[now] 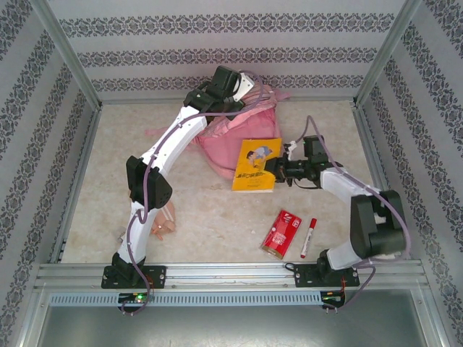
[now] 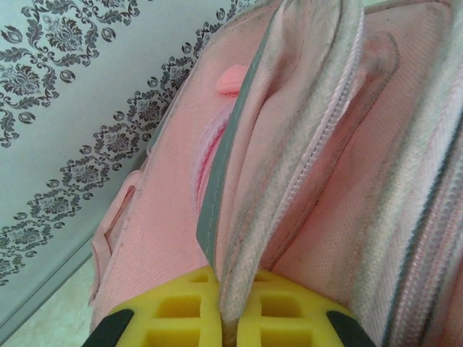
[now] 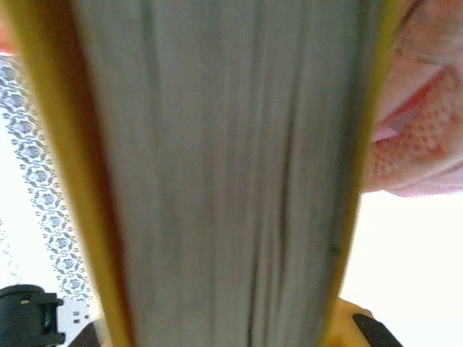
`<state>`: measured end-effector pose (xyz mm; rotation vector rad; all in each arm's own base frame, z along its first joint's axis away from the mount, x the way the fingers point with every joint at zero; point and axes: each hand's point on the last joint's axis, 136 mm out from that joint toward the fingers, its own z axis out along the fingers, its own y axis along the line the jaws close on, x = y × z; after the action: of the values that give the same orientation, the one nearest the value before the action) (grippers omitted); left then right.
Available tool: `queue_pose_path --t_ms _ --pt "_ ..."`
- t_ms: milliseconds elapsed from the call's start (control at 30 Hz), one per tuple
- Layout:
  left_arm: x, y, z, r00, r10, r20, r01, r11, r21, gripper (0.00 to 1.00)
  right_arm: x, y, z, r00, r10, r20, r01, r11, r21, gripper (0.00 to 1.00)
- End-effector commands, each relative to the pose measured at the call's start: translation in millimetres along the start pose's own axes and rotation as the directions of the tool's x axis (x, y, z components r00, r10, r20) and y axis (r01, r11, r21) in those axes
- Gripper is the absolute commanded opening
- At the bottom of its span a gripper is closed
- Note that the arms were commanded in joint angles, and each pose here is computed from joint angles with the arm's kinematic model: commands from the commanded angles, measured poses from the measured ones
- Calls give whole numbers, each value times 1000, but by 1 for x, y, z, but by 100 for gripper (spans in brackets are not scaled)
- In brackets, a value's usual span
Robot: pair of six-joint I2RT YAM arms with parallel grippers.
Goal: Pack the student bag
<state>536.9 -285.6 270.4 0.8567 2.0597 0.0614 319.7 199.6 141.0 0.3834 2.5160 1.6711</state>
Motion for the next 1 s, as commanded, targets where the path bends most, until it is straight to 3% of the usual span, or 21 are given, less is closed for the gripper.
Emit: queue_pose_path --t_ms 0,267,400,500,700,833,967 --pt "-89 25 -81 951 -40 306 63 996 -66 0 -37 53 10 982 -172 75 178 980 -90 0" --pt "-86 -5 -98 958 -87 273 87 996 12 0 -116 52 34 951 -68 302 102 990 -98 1" --pt "-84 -14 -100 958 -132 253 130 991 27 0 -145 13 33 869 65 491 -43 997 -57 1" --pt "-83 -26 -101 958 -156 239 145 987 64 0 -158 8 42 838 113 533 -79 993 -86 1" --pt "-78 -35 -100 971 -92 221 80 995 65 0 -152 26 72 907 28 419 15 995 -100 5" --pt "-81 -34 -100 971 -13 240 2 999 45 0 -125 25 86 964 -79 255 102 992 -78 9" --pt "-85 -32 -102 965 45 259 -52 998 23 0 -108 7 85 981 -149 126 157 986 -52 11"
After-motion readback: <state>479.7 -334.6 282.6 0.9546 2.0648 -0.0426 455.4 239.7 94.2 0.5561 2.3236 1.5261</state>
